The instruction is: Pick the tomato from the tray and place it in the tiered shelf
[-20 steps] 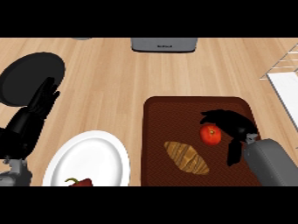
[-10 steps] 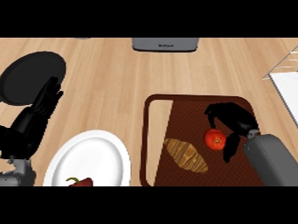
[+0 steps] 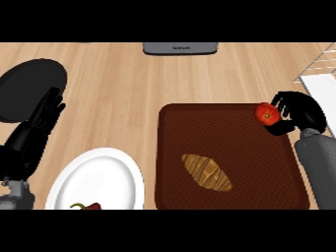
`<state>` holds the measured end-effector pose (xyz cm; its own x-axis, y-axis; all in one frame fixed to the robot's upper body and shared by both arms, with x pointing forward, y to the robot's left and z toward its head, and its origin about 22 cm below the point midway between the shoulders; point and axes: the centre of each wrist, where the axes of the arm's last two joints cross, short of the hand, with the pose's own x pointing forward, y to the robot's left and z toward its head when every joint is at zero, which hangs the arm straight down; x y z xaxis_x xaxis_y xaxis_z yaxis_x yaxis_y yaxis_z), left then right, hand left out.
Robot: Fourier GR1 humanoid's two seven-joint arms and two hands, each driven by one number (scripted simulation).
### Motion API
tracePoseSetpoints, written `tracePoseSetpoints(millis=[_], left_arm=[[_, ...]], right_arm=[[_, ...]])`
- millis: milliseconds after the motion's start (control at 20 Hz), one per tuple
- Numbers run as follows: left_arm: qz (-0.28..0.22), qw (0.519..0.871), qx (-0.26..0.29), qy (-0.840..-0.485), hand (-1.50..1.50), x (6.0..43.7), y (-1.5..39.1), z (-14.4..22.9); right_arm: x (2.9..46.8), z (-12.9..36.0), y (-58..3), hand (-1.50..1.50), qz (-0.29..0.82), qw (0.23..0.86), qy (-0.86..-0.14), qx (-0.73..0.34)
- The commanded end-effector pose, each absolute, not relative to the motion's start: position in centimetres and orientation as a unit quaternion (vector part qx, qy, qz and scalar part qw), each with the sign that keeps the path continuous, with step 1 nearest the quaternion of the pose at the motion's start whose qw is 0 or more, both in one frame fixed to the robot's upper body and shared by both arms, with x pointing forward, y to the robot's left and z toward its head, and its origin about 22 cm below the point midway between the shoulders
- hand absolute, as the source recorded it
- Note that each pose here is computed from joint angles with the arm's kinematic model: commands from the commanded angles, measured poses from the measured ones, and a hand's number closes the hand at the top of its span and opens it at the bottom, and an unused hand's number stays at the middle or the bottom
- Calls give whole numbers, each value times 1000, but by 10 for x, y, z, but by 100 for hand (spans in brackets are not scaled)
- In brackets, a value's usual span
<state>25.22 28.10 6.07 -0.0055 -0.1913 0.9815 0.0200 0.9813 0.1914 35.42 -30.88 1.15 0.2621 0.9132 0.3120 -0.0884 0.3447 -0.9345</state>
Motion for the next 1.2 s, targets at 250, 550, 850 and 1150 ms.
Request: tracePoseSetpoints(millis=[250,550,850,1150], left_arm=[[-88,694,56,-713,0,256,279,66],[-111,679,26,-725,0,262,260,72],[-123,681,16,-722,0,268,254,72],[-128,678,14,-724,0,272,245,74]], right_arm=[[390,103,-347,150,-34,682,-375,-627],[410,168,-358,150,-183,606,-282,-721],[428,228,-343,150,-248,543,-218,-772],[438,259,-336,150,-267,507,-171,-801]])
